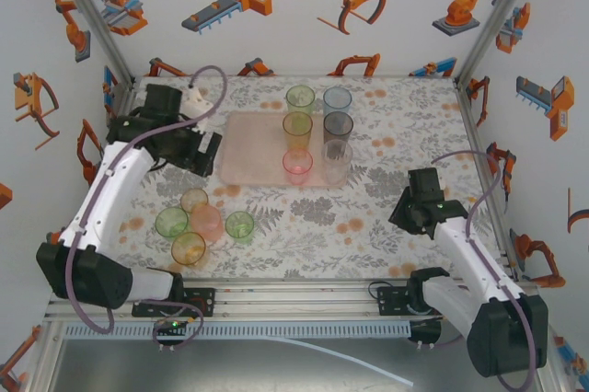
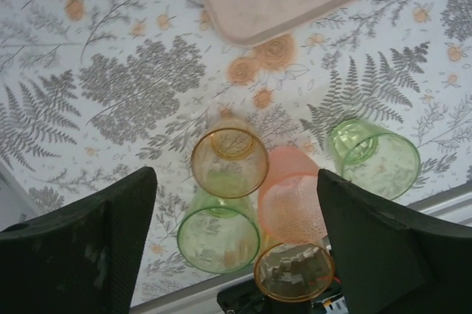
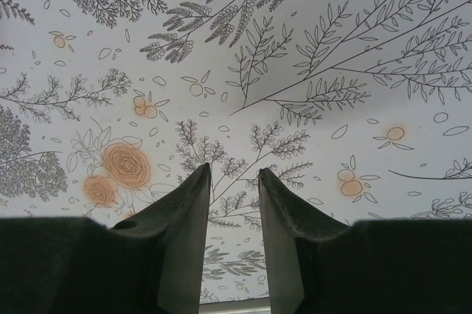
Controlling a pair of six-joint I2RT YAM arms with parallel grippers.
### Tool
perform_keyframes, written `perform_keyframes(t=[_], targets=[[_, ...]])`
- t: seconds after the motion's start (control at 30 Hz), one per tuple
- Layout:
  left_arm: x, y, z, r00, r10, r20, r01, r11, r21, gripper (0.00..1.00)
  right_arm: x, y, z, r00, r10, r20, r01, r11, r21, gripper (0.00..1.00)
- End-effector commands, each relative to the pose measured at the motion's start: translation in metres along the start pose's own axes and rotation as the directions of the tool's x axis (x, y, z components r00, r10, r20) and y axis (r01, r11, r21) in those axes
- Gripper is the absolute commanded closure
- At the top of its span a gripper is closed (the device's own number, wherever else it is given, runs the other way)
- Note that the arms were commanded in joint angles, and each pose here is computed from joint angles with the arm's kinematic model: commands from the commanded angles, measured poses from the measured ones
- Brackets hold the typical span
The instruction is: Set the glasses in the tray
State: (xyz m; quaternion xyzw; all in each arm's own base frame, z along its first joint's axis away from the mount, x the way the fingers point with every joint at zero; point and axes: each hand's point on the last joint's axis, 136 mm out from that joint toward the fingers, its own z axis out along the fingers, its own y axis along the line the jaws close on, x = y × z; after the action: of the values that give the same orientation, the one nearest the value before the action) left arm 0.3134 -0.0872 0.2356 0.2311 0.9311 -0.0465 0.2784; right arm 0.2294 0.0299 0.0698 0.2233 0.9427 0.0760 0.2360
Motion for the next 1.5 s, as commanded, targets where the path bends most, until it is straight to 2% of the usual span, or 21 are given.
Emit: perform_keyframes(t=[0.0, 0.2, 0.4, 0.6, 0.8, 1.07, 1.47], targets=[[0.015, 0.013, -0.020, 0.994, -0.098, 0.051, 0.097, 0.995, 0.019, 0.12, -0.015, 0.006, -0.004, 0.999, -0.006, 0.042, 0.007, 1.000, -0.014, 0.66], [0.053, 0.045, -0.024, 0.978, -0.207, 0.020, 0.207, 0.978, -0.032, 0.10, -0.022, 0.012, -0.006, 0.999, -0.035, 0.041, 0.035, 0.999, -0.017, 0.66], [0.086, 0.073, -0.021, 0.944, -0.330, 0.005, 0.329, 0.941, -0.075, 0.12, -0.024, 0.016, -0.006, 0.998, -0.037, 0.049, 0.039, 0.999, -0.034, 0.66], [0.110, 0.084, -0.024, 0.914, -0.406, 0.017, 0.407, 0.912, -0.054, 0.14, -0.027, 0.014, -0.010, 0.996, -0.041, 0.081, 0.044, 0.998, -0.035, 0.66], [0.130, 0.063, -0.010, 0.934, -0.355, -0.027, 0.356, 0.934, 0.025, 0.19, -0.026, 0.012, -0.009, 0.995, -0.064, 0.078, 0.066, 0.998, -0.025, 0.66], [0.153, 0.061, 0.011, 0.936, -0.344, -0.082, 0.346, 0.938, 0.011, 0.26, -0.027, 0.015, -0.004, 0.995, -0.063, 0.073, 0.066, 0.997, -0.035, 0.66], [0.171, 0.060, 0.023, 0.950, -0.297, -0.094, 0.296, 0.955, -0.022, 0.40, -0.027, 0.017, -0.001, 0.996, -0.059, 0.066, 0.062, 0.997, -0.039, 0.66]])
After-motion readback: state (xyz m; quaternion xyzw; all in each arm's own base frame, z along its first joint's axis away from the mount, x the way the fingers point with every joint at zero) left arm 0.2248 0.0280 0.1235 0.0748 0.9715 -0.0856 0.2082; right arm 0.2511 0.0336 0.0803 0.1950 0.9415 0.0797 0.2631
